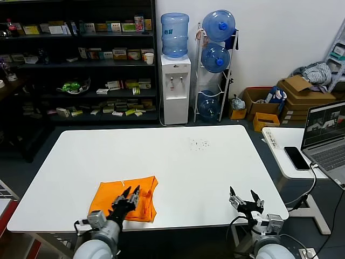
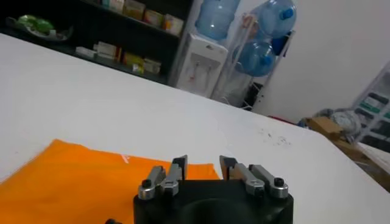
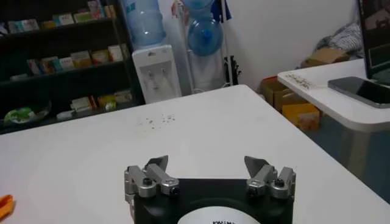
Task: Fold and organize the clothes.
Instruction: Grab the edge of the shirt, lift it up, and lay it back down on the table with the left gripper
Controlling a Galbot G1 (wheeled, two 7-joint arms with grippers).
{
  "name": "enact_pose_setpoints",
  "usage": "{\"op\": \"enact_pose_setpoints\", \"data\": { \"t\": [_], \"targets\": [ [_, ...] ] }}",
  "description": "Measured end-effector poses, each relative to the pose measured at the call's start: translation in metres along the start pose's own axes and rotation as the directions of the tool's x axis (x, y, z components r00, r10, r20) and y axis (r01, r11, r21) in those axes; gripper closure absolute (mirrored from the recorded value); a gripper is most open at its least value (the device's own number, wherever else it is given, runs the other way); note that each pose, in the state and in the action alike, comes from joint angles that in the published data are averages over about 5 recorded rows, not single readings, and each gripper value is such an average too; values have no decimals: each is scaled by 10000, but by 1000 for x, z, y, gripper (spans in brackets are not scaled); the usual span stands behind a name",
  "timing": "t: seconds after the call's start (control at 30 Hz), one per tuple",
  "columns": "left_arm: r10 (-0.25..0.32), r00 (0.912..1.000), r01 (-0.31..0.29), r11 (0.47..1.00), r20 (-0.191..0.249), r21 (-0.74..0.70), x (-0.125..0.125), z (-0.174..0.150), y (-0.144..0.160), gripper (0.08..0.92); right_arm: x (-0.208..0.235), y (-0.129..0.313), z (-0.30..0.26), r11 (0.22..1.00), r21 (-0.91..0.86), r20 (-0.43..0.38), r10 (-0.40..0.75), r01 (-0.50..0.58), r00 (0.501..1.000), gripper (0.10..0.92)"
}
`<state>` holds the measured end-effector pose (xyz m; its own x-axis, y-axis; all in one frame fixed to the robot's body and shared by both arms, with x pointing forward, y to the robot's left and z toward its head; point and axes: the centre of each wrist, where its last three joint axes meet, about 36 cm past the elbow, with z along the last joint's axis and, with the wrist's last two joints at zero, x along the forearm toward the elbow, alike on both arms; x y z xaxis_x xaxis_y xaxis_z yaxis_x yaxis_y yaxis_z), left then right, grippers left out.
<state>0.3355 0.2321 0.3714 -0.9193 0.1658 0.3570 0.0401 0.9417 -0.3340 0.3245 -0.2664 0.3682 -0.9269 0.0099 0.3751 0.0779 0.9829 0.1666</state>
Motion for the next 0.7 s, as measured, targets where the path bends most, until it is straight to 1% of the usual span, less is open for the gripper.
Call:
{"op": "enact_pose_setpoints", "data": {
  "t": [0.2, 0.27, 0.37, 0.53, 0.7],
  "targets": [
    [-782, 9964, 793, 9963, 341, -344, 8, -11, 60, 324, -2, 3, 1, 10000, -32, -21, -90, 90, 10000, 200],
    [-970, 9944, 992, 9936, 413, -543, 8, -10, 81, 263, -3, 5, 1, 9999, -45, -35, -121, 121, 9999, 200],
    [-1154, 9923, 1188, 9894, 448, -829, 6, -3, 108, 199, -3, 6, 0, 9999, -51, -48, -141, 141, 9999, 200],
    [-1266, 9911, 1307, 9840, 405, -1213, 2, 10, 139, 177, -1, 5, -1, 9999, -43, -31, -108, 108, 9999, 200],
    [-1246, 9915, 1286, 9811, 365, -1448, -3, 20, 154, 179, 2, 3, -2, 10000, -62, -34, -44, 44, 10000, 200]
  ]
}}
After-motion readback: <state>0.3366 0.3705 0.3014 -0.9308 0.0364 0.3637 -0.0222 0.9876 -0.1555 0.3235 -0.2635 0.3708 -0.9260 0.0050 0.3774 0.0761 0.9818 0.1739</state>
